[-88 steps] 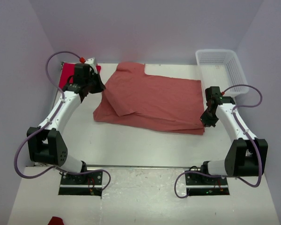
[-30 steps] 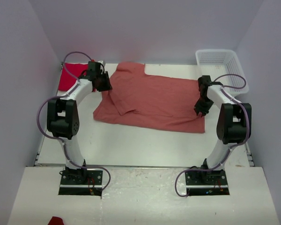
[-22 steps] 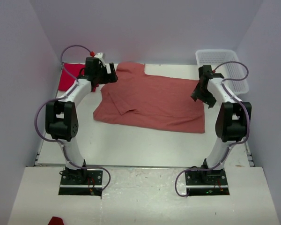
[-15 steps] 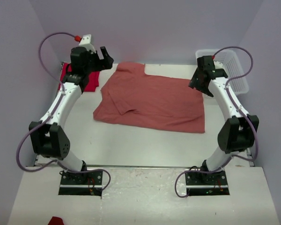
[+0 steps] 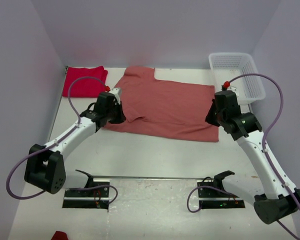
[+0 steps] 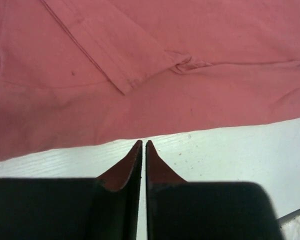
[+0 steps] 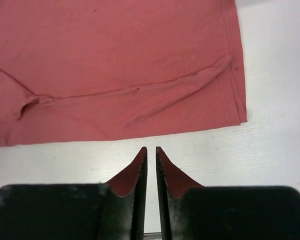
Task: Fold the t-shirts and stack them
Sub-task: Fold the flattened tshirt in 1/3 of the way
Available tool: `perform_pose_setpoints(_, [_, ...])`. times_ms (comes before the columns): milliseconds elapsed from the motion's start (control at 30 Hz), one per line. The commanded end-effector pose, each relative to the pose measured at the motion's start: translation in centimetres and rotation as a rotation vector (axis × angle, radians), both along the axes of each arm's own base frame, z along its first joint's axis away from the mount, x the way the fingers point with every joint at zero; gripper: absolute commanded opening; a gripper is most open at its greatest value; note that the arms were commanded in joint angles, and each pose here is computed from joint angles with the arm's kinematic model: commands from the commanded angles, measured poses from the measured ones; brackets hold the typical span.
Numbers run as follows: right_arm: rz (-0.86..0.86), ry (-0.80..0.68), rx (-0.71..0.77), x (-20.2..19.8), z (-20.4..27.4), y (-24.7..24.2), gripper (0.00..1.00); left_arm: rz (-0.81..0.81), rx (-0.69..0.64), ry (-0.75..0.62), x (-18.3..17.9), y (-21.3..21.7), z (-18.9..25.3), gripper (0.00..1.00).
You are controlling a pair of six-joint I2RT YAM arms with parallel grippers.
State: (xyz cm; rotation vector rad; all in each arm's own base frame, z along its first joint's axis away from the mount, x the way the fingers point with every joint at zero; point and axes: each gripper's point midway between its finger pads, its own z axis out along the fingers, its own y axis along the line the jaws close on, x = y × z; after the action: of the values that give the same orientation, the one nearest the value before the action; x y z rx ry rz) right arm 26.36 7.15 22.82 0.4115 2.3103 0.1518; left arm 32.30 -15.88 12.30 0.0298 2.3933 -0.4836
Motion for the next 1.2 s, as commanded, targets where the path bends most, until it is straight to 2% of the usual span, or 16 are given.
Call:
perform_pose_setpoints(0, [0.024,-0.008,0.029,-0.9,0.7,0.3,0.14,-0.008,0.028,-0.059,0.2,-0.8,0.8,0.09])
perform_pose_setpoints(33, [0.028,-0.002,0.024,-1.0,0.6,0.3,0.20,-0.012,0.030,-0.049,0.2,-1.2,0.3,0.19])
perform_pose_setpoints(67, [0.030,0.001,0.021,-1.2,0.5,0.2,0.27,-0.028,0.035,-0.050,-0.1,-1.9,0.0,0.37])
perform_pose_setpoints(233, [0.035,-0.004,0.014,-1.6,0.6,0.0,0.34,-0.030,0.086,-0.014,0.0,-3.2,-2.5,0.41])
perform_pose_setpoints(367, [0.039,-0.011,0.005,-1.7,0.5,-0.2,0.37,-0.024,0.132,0.015,0.8,-3.6,-4.3,0.51])
perform_pose_setpoints(767, [0.058,0.016,-0.024,-1.0,-1.0,-0.1,0.38,0.047,0.268,-0.036,5.0,-3.6,-4.8,0.51])
perform_pose_setpoints(1167, [0.050,0.022,-0.041,-0.4,-1.5,-0.4,0.39,0.067,0.339,0.026,6.1,-3.5,-8.0,0.51])
